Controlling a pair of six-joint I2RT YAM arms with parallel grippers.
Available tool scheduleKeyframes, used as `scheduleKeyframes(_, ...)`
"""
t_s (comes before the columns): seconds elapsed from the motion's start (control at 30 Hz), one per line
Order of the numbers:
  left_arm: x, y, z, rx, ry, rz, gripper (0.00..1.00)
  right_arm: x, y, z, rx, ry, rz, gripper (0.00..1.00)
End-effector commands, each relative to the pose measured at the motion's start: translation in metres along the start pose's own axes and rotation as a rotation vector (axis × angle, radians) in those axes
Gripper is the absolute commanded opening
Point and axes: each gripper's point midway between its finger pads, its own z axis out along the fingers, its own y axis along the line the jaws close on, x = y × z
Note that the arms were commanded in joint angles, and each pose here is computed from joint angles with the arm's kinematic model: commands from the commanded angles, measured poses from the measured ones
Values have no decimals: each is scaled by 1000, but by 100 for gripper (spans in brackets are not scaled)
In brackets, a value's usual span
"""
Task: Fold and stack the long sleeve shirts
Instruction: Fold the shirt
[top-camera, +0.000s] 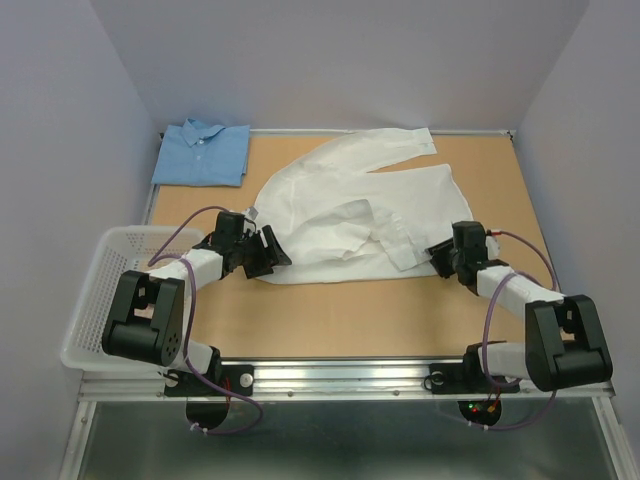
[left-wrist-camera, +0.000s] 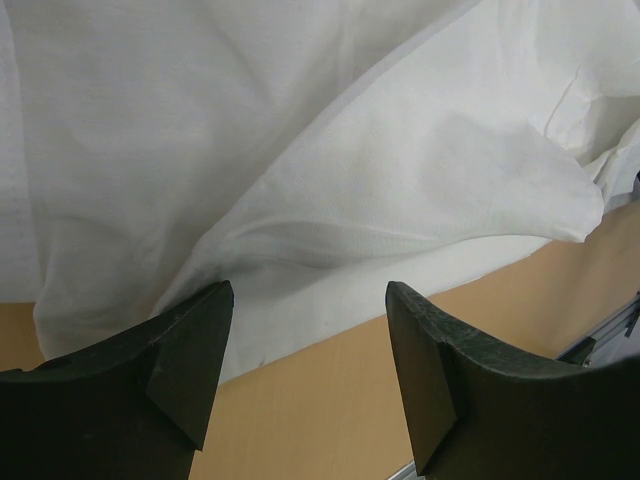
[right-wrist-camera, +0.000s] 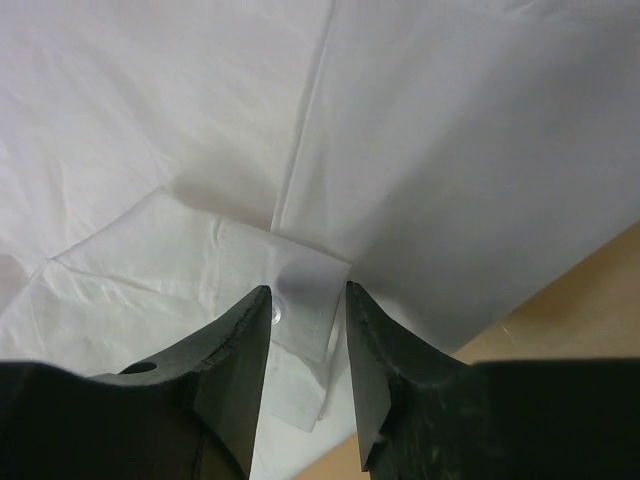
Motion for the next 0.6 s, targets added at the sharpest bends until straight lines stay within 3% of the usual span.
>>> scheduleKeyframes(0.0, 20, 20, 3, -64, 55, -7, 75, -9, 16, 4, -12, -12, -3, 41)
scheduleKeyframes(0.33, 20, 20, 3, -67, 57, -5, 75, -6, -4, 14, 42, -13, -11, 40)
scheduleKeyframes(0.47, 18, 19, 2, -68, 56, -1, 75, -13, -3, 15, 44, -36, -36, 26)
scheduleKeyframes(0.57, 18, 20, 3, -71, 55, 0, 75, -26, 7, 12, 19, -72, -71, 9)
